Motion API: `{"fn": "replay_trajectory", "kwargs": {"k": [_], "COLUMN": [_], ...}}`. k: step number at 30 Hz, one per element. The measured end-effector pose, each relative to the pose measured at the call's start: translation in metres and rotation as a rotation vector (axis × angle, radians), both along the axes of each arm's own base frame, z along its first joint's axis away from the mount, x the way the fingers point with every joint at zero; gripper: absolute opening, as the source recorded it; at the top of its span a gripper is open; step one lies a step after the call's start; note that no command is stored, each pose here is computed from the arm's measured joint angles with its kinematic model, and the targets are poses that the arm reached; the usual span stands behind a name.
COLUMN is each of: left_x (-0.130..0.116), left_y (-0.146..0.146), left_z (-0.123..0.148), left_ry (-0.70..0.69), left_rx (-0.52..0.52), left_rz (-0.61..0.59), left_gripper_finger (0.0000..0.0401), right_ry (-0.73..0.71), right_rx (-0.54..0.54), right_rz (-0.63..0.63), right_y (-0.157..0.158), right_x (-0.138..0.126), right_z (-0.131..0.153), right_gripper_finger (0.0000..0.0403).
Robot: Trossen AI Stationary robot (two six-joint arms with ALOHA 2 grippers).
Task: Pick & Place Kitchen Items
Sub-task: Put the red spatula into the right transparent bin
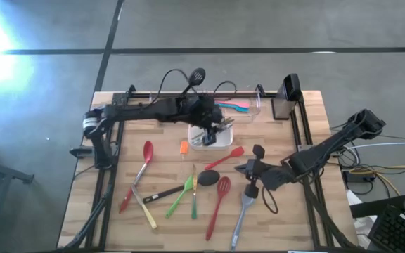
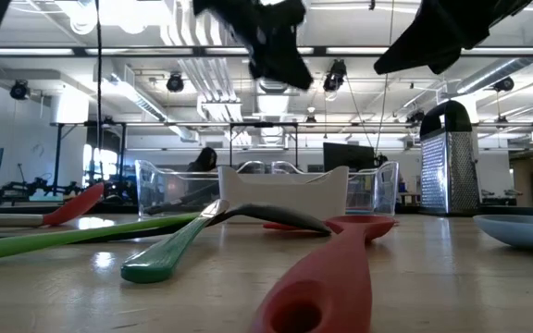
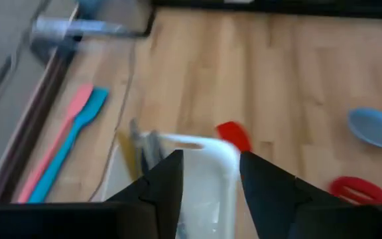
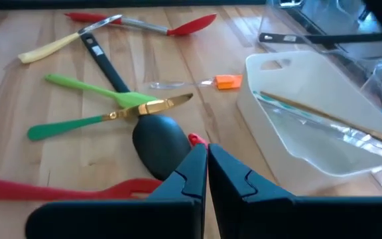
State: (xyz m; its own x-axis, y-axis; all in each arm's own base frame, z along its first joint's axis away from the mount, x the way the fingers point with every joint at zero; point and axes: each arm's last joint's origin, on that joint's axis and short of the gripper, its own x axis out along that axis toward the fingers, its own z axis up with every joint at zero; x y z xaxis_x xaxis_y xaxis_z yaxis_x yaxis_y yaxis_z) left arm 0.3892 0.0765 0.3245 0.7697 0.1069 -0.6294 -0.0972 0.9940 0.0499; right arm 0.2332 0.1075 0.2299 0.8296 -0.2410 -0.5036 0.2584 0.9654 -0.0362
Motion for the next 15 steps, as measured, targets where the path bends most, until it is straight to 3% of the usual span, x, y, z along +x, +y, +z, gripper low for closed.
{"fn": "replay_trajectory", "kwargs": {"k": [6, 15], "left_x": [-0.035, -0.127], "left_y": [-0.060, -0.113], "left_z": [0.029, 0.012], "left_ry": [-0.064, -0.213], "left_rx": [0.074, 0.113], "left_rz": [-0.115, -0.095], "left_gripper_finger": [0.0132, 0.0126], "right_ry": [0.040, 0.025], "right_rx": [0.054, 0.063], "right_rz": [-0.035, -0.047], "right_y": [0.004, 0.009], "right_x": [-0.007, -0.010], "right_z": [-0.005, -0.006], "right_gripper_finger": [0.0008, 0.0008]}}
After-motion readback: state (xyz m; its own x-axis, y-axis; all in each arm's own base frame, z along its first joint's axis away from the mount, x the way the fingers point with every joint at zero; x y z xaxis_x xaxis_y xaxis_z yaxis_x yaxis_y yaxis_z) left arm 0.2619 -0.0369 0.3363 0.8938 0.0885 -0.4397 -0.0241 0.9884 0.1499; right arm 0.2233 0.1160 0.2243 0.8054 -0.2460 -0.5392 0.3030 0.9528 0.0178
